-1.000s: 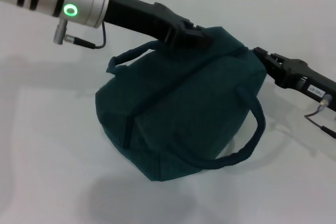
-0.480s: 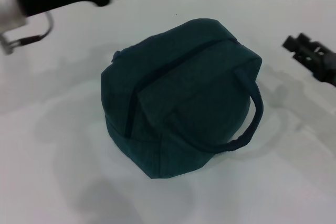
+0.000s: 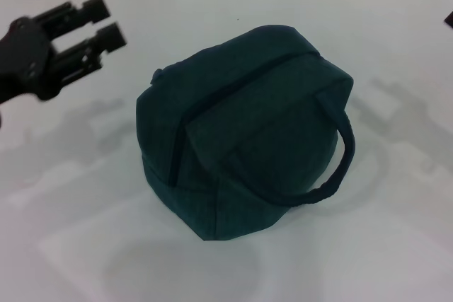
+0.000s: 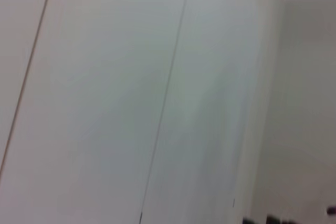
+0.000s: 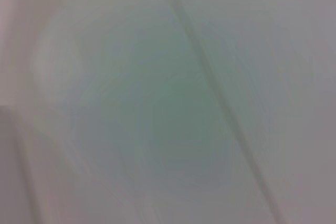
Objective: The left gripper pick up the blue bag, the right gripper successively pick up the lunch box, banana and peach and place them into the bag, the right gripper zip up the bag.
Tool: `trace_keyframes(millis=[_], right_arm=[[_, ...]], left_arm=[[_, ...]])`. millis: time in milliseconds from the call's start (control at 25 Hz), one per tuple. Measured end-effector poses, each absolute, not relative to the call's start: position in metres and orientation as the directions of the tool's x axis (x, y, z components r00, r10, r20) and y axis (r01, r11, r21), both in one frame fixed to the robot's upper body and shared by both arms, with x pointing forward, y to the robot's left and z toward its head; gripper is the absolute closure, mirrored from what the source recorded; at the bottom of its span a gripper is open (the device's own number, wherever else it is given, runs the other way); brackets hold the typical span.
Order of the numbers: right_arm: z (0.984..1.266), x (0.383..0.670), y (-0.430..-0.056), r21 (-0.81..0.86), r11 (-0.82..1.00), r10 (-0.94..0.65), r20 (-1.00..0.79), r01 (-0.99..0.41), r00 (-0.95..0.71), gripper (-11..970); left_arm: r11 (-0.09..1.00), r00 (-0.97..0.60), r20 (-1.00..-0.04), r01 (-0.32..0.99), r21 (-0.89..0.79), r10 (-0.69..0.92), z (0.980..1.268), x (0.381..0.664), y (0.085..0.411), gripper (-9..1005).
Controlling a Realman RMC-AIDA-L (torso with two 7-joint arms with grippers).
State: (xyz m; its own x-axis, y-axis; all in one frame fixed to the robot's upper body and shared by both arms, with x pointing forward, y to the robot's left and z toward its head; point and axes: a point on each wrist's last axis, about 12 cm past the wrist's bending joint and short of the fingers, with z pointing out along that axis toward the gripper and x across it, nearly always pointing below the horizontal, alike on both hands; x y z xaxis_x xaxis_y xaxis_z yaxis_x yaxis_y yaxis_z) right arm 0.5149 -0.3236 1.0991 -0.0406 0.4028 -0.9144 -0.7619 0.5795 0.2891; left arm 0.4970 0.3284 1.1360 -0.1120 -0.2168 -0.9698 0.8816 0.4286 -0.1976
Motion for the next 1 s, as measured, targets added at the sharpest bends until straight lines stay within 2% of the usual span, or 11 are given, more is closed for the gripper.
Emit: trace_keyframes(millis=[280,560,800,1000], right_arm=[[1.151,0.536,-0.313,0.150,0.349,0.282,-0.958,-0.925,-0.049,315],[1.171,0.562,-0.270,0.144,0.169,0.063,-0.989,-0.975,-0.135,281],[1.167,0.565,-0.236,0.112,0.090,-0.094,-0.988,-0.990,-0.121,214],[1.166,0.562,-0.214,0.079,0.037,-0.128,-0.988,-0.996,-0.083,85]], left_arm=[[0.365,-0.140,-0.972,0.909,-0.203,-0.190,1.135,0.486,0.330,418],[0.324,-0.183,-0.972,0.920,-0.223,-0.148,1.127,0.482,0.323,420],[0.344,-0.160,-0.975,0.916,-0.204,-0.153,1.127,0.480,0.326,323],[0.346,-0.148,-0.979,0.919,-0.187,-0.137,1.129,0.475,0.335,115]])
